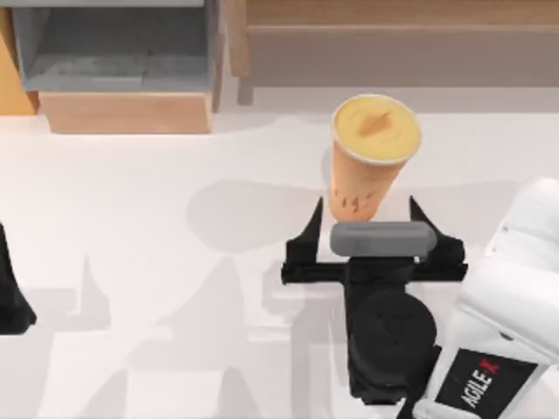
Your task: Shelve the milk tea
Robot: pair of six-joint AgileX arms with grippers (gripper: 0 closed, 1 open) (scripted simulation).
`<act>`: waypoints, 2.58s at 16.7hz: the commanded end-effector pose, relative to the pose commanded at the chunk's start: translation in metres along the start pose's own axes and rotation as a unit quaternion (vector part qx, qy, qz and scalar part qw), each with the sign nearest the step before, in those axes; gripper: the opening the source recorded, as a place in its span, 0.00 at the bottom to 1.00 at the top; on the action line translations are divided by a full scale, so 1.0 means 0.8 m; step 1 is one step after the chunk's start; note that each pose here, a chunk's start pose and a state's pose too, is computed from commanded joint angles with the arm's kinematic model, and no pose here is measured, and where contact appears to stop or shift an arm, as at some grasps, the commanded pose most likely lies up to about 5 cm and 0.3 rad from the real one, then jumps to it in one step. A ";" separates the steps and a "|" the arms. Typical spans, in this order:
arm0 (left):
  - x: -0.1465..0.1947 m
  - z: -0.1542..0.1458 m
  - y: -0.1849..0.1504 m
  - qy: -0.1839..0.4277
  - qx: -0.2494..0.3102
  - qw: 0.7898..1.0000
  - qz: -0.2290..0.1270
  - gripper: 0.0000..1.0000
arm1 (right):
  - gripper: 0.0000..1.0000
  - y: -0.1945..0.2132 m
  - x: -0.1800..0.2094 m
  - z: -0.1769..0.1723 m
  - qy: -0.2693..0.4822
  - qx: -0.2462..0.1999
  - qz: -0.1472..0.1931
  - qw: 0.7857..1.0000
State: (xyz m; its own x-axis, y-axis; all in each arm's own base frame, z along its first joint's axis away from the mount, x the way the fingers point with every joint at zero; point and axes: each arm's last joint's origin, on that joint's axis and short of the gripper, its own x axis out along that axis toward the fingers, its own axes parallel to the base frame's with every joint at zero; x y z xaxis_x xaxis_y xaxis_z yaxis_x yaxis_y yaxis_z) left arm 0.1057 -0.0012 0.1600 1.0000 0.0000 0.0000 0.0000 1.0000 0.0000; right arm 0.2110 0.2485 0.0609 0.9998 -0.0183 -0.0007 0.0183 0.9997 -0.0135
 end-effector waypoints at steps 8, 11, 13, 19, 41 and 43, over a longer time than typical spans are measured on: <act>0.000 0.000 0.000 0.000 0.000 1.000 0.000 1.00 | 1.00 0.003 0.091 0.000 -0.001 0.001 0.001 1.000; 0.000 0.000 0.000 0.000 0.000 1.000 0.000 1.00 | 1.00 0.002 0.098 0.000 -0.001 0.001 0.001 1.000; 0.000 0.000 0.000 0.000 0.000 1.000 0.000 1.00 | 1.00 0.002 0.098 0.000 -0.001 0.001 0.001 1.000; 0.000 0.000 0.000 0.000 0.000 1.000 0.000 1.00 | 0.55 0.002 0.098 0.000 -0.001 0.001 0.001 1.000; 0.000 0.000 0.000 0.000 0.000 1.000 0.000 1.00 | 0.00 0.002 0.097 0.013 -0.001 0.002 0.002 1.000; 0.000 0.000 0.000 0.000 0.000 1.000 0.000 1.00 | 0.00 0.002 0.097 0.013 -0.001 0.002 0.002 1.000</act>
State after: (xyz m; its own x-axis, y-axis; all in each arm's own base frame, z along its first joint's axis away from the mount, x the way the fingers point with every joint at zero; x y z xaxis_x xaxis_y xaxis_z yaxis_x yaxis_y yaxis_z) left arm 0.1057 -0.0012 0.1600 1.0000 0.0000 0.0000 0.0000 1.0000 0.0000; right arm 0.2885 0.2489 0.0711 0.9999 -0.0141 0.0011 0.0141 0.9999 -0.0098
